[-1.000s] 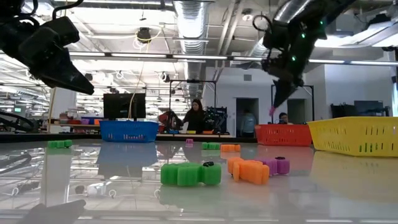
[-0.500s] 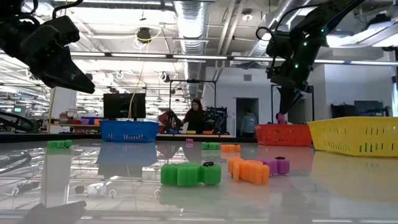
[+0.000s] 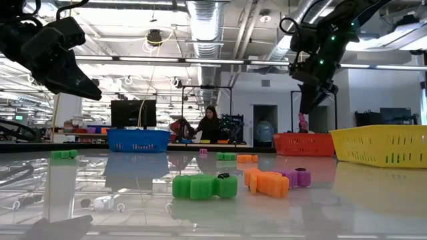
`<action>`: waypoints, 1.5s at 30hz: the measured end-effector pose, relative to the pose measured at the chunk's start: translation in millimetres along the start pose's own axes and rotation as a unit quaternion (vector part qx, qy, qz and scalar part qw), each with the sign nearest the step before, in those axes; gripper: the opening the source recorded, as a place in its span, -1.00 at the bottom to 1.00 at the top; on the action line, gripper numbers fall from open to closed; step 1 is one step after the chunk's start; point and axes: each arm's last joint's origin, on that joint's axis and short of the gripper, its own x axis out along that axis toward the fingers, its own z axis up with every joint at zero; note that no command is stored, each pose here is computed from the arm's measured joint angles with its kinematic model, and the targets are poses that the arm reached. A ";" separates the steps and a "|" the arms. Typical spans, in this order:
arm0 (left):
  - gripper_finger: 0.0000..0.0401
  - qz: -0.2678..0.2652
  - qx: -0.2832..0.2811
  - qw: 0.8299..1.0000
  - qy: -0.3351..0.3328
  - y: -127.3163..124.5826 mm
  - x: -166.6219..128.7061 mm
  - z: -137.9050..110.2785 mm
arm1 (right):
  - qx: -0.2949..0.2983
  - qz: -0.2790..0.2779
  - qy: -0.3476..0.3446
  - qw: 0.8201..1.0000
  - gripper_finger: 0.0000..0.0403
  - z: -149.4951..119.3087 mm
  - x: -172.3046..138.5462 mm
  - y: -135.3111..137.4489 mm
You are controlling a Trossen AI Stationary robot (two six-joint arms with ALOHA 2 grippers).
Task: Sort Halloween decoration
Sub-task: Put the purple skeleton toy into the red bin
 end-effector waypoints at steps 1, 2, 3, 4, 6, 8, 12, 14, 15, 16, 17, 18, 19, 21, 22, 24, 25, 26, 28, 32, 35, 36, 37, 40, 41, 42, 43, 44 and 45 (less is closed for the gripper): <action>-0.26 0.000 -0.001 1.000 0.000 0.0 0.0 0.0 | 0.004 0.000 0.000 1.000 -0.23 0.0 0.0 0.0; -0.26 0.000 -0.003 1.000 0.000 0.0 0.0 0.0 | 0.004 0.000 0.000 1.000 -0.17 0.1 0.0 0.0; -0.26 0.000 -0.004 1.000 0.000 0.0 0.0 0.0 | 0.004 0.000 0.000 1.000 -0.12 0.1 0.0 0.0; -0.26 0.000 -0.006 1.000 0.000 0.0 0.0 0.0 | 0.004 0.000 0.000 1.000 -0.06 0.0 0.0 0.0; -0.26 0.000 -0.006 1.000 0.000 0.0 0.0 0.0 | 0.006 0.000 0.001 1.000 0.04 -0.1 0.0 0.1; -0.26 0.000 -0.007 1.000 0.000 0.0 0.0 0.1 | 0.018 0.001 0.008 1.000 0.11 -1.7 -0.1 1.4; -0.26 0.000 -0.008 1.000 -0.001 -0.1 0.0 0.2 | 0.053 -0.010 0.009 0.999 0.15 -2.1 0.0 1.2; -0.26 -0.001 -0.007 1.000 -0.001 -0.2 0.0 0.2 | 0.069 -0.039 0.005 0.997 0.13 -2.0 0.0 -0.5; -0.26 -0.001 -0.007 1.000 -0.001 -0.1 0.0 0.2 | 0.073 -0.055 0.003 0.996 0.12 -2.0 -0.1 -1.4; -0.26 -0.001 -0.007 1.000 -0.001 -0.2 0.0 0.2 | 0.074 -0.065 0.002 0.995 0.11 -2.1 -0.2 -2.1; -0.26 -0.001 -0.008 1.000 -0.001 -0.2 0.0 0.3 | 0.074 -0.073 0.002 0.995 0.10 -2.2 -0.3 -2.6; -0.26 -0.001 -0.009 1.000 -0.001 -0.2 0.0 0.3 | 0.073 -0.081 0.001 0.994 0.08 -2.3 -0.4 -3.0; -0.26 -0.001 -0.009 1.000 -0.001 -0.2 0.0 0.3 | 0.073 -0.089 0.001 0.993 0.07 -2.6 -0.4 -3.5; -0.26 -0.001 -0.011 1.000 -0.001 -0.2 0.0 0.3 | 0.069 -0.105 0.006 0.992 0.05 -3.9 -0.6 -4.5; -0.26 -0.001 -0.012 1.000 -0.001 -0.2 0.0 0.3 | 0.063 -0.110 0.012 0.992 0.04 -5.0 -0.8 -4.8; -0.26 -0.001 -0.012 1.000 -0.001 -0.2 0.0 0.3 | 0.052 -0.113 0.029 0.992 0.03 -8.2 -0.9 -5.2; -0.26 -0.001 -0.013 1.000 -0.001 -0.2 0.0 0.3 | 0.047 -0.115 0.039 0.991 0.03 -10.1 -1.1 -5.3; -0.26 -0.001 -0.012 1.000 -0.001 -0.2 0.0 0.3 | 0.045 -0.116 0.049 0.991 0.03 -12.0 -1.3 -5.4; -0.26 -0.001 -0.012 1.000 -0.001 -0.2 0.0 0.3 | 0.041 -0.117 0.070 0.990 0.03 -16.0 -1.9 -5.5; -0.26 -0.001 -0.012 1.000 -0.001 -0.2 0.0 0.3 | 0.037 -0.118 0.093 0.988 0.03 -20.8 -2.9 -3.9; -0.26 -0.001 -0.012 1.000 -0.001 -0.2 0.0 0.3 | 0.034 -0.116 0.094 0.988 0.03 -21.3 -3.2 -1.3; -0.26 -0.001 -0.013 1.000 -0.001 -0.2 0.0 0.3 | 0.033 -0.115 0.094 0.988 0.03 -21.4 -3.3 -0.3; -0.26 -0.001 -0.013 1.000 -0.001 -0.2 0.0 0.3 | 0.033 -0.115 0.093 0.988 0.03 -21.4 -3.4 0.8; -0.26 -0.001 -0.012 1.000 -0.001 -0.2 0.0 0.3 | 0.037 -0.125 0.088 0.988 0.03 -21.4 -3.6 3.1; -0.26 -0.001 -0.012 1.000 -0.001 -0.2 0.0 0.3 | 0.039 -0.125 0.087 0.987 0.03 -21.3 -3.6 3.2; -0.26 -0.001 -0.012 1.000 -0.001 -0.2 0.0 0.3 | 0.041 -0.126 0.087 0.987 0.03 -21.4 -3.7 3.2; -0.26 -0.001 -0.012 1.000 -0.001 -0.2 0.0 0.3 | 0.045 -0.126 0.087 0.987 0.03 -21.5 -3.7 3.3; -0.26 -0.001 -0.012 1.000 -0.001 -0.2 0.0 0.3 | 0.047 -0.127 0.087 0.987 0.03 -21.7 -3.6 3.3; -0.26 -0.001 -0.012 1.000 -0.001 -0.2 0.0 0.3 | 0.048 -0.127 0.088 0.987 0.03 -22.4 -2.9 3.2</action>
